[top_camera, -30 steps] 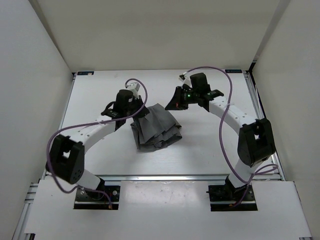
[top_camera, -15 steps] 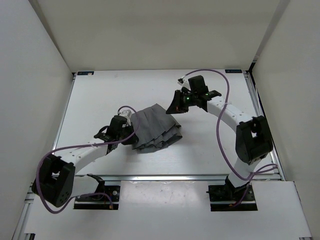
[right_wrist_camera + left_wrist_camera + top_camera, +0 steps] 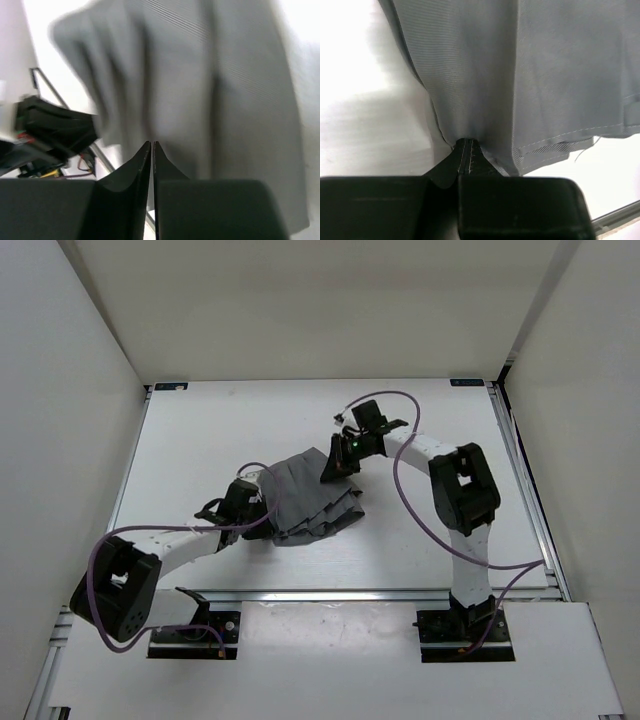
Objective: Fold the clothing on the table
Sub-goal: Fold the skirt
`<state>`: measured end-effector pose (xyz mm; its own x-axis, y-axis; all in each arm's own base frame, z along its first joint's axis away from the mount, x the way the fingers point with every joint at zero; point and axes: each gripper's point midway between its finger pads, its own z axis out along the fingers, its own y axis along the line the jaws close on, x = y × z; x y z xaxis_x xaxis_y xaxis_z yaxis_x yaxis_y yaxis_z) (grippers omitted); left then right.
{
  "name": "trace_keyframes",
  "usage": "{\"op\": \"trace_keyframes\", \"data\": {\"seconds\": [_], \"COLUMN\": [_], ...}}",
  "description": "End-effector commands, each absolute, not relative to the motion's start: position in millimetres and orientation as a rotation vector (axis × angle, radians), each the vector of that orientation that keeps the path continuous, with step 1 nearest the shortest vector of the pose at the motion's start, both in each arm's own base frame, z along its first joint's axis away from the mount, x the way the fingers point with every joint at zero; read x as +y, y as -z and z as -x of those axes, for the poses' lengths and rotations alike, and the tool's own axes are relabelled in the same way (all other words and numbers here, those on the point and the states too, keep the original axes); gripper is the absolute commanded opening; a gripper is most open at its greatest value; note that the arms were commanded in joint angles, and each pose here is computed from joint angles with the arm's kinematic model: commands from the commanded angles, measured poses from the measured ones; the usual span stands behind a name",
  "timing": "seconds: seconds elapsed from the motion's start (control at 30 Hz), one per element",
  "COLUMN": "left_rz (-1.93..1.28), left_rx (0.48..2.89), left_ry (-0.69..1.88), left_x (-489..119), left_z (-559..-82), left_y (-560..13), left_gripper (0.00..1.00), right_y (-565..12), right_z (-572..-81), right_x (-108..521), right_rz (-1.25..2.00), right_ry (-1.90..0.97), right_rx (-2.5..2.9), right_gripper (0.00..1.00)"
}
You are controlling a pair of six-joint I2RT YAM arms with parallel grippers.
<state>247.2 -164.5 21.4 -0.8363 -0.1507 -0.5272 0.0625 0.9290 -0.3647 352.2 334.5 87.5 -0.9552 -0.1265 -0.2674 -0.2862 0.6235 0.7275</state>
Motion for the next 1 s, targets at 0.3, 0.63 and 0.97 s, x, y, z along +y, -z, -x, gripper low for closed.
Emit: {"op": "trace_keyframes", "data": {"seconds": [0.3, 0.63, 0.97], "left_rz": [0.102, 0.130, 0.126], "left_rx": [2.512, 2.338, 2.432], "left_ry": [0.515, 0.572, 0.538], "left_x": [-158, -154, -123], "left_z": [-216, -234, -214], "left_y": [-16, -92, -73], "left_gripper": [0.02, 0.11, 0.66], "right_y": [-26, -112, -152], "right_z": [-271, -288, -275], "right_x": [287, 262, 159], "right_rz": [0.293, 0.381, 0.122], "right_ry": [-1.054, -0.901, -0.747], "right_rx": [2.917, 2.677, 2.503], "right_gripper": [0.05, 0.16, 0.68]}}
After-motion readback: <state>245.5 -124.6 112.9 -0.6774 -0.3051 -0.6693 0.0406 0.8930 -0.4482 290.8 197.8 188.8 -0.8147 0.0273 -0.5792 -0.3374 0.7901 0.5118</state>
